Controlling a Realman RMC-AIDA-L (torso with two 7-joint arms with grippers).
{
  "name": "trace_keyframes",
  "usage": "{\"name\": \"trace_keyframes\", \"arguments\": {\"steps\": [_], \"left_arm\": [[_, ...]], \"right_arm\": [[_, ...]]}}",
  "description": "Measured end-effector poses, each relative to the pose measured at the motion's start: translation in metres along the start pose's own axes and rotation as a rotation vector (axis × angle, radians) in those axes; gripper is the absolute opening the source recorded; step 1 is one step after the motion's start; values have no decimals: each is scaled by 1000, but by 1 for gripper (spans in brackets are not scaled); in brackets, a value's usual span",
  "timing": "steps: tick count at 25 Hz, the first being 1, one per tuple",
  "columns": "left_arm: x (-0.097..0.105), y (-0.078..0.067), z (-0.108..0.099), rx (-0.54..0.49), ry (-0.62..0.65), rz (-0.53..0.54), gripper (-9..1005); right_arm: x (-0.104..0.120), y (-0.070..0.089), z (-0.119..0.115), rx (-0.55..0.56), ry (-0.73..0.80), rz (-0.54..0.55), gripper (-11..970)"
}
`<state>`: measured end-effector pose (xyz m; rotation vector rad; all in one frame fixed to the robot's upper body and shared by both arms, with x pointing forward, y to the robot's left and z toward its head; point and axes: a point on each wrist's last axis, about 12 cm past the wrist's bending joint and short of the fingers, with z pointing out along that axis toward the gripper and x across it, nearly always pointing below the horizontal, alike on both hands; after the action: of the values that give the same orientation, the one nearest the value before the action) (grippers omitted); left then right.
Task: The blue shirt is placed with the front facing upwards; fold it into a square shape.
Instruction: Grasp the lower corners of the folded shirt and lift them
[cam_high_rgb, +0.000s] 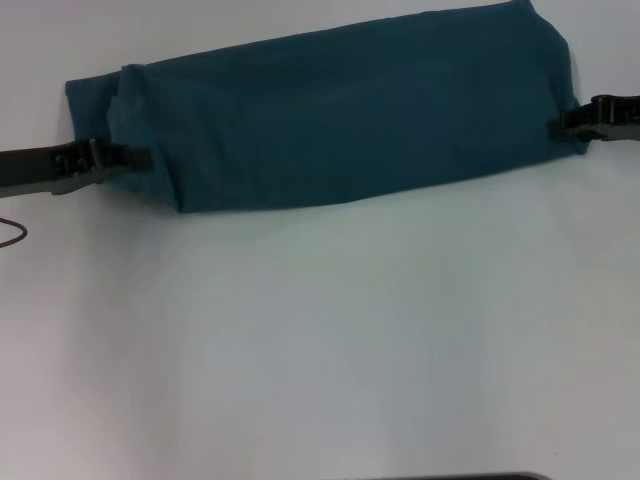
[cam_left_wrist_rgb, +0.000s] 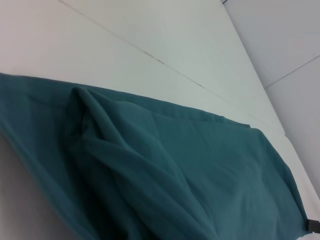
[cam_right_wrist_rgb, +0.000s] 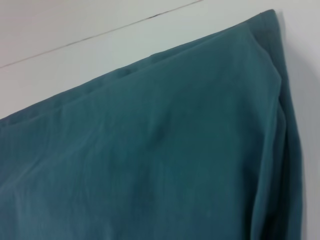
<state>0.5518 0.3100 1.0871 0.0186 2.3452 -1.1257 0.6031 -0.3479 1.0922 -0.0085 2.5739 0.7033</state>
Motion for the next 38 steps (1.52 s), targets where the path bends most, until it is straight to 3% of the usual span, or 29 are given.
{"name": "trace_keyframes", "arguments": {"steps": [11, 21, 30, 38], "left_arm": [[-1, -2, 0, 9, 6, 5, 5], [-2, -4, -8, 16, 115, 51, 10], [11, -9, -22, 39, 254, 68, 13], [36, -13, -36, 4, 395, 44, 17]], "right_arm": [[0, -5, -6, 11, 8, 1, 25], [6, -4, -26, -9, 126, -51, 5], [45, 0, -30, -55, 311, -33, 4], [84, -6, -35, -88, 396, 28, 4]]}}
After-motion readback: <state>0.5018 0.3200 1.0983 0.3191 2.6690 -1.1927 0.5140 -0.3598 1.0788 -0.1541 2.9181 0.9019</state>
